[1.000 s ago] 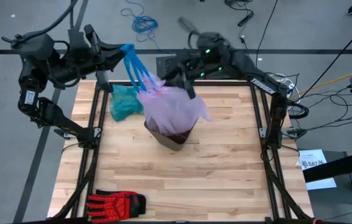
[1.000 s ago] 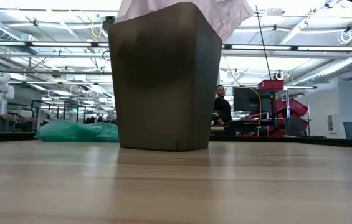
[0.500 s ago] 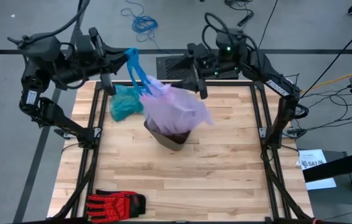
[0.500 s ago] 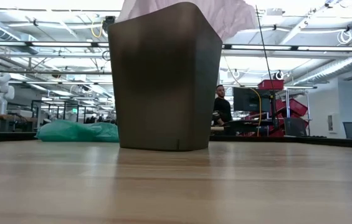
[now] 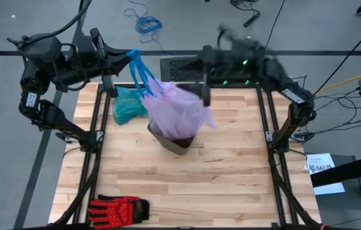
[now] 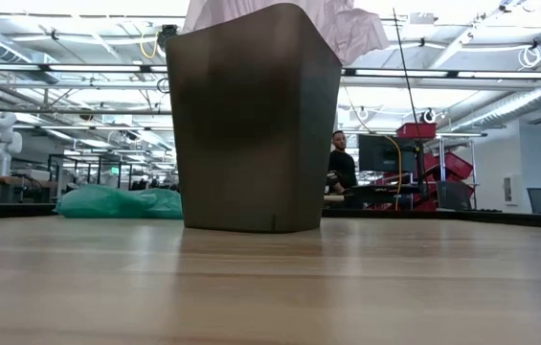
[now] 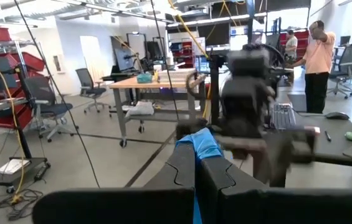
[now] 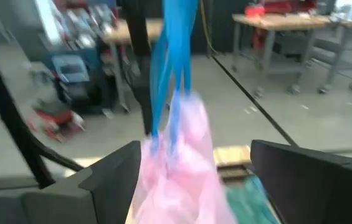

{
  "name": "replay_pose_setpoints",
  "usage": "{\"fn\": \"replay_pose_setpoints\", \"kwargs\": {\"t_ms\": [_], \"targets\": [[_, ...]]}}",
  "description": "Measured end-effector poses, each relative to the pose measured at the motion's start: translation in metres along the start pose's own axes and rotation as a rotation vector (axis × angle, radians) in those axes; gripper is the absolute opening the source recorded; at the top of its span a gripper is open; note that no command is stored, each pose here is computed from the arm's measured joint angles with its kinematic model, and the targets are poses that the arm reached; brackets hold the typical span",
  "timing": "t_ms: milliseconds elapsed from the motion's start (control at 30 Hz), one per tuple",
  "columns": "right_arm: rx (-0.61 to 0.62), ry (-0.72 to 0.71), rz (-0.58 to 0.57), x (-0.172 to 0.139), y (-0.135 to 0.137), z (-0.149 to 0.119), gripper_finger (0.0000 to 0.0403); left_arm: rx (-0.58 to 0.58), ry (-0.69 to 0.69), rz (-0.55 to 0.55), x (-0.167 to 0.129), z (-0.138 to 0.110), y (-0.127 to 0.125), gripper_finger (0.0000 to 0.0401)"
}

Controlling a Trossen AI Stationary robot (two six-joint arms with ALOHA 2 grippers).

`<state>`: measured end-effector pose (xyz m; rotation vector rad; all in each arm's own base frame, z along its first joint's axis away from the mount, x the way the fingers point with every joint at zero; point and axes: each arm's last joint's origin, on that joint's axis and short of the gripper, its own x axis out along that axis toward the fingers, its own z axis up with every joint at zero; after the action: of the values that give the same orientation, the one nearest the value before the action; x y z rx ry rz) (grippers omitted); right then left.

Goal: Place trash/remove bag and relplace
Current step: Remove the pink trash bag from the black trash bin

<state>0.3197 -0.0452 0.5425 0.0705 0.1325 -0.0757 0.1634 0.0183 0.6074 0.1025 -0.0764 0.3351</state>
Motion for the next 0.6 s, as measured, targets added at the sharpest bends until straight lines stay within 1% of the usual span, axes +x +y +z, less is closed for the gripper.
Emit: {"fn": "replay_pose_setpoints", "kwargs": {"t_ms": [100,167,267,333,433,500,600], "targets": [[-0.055,0.063,-0.066,0.02,0.013,-0.013,0.0297,0.001,0.002,-0.001,0.0,0.0,0.0,0.0],[-0.064,0.086,-0.097,0.031,0.02,-0.02,0.0297,0.002,0.007,-0.001,0.0,-0.001,0.0,0.0],[-0.067,0.118,-0.179,0.043,0.025,-0.029,0.0297,0.002,0.009,-0.001,0.0,-0.001,0.0,0.0],[-0.072,0.161,-0.213,0.054,0.025,-0.039,0.0297,0.002,0.006,-0.006,-0.003,0.0,0.001,0.0],[-0.015,0.195,-0.201,0.074,0.024,-0.052,0.0297,0.002,-0.001,-0.013,-0.006,0.001,0.001,0.0],[0.019,0.185,-0.159,0.082,0.029,-0.055,0.0297,0.0,-0.009,-0.025,-0.009,0.002,0.002,0.0],[0.022,0.163,-0.114,0.095,0.04,-0.06,0.0297,-0.001,-0.014,-0.025,-0.011,0.003,0.003,0.0]]}}
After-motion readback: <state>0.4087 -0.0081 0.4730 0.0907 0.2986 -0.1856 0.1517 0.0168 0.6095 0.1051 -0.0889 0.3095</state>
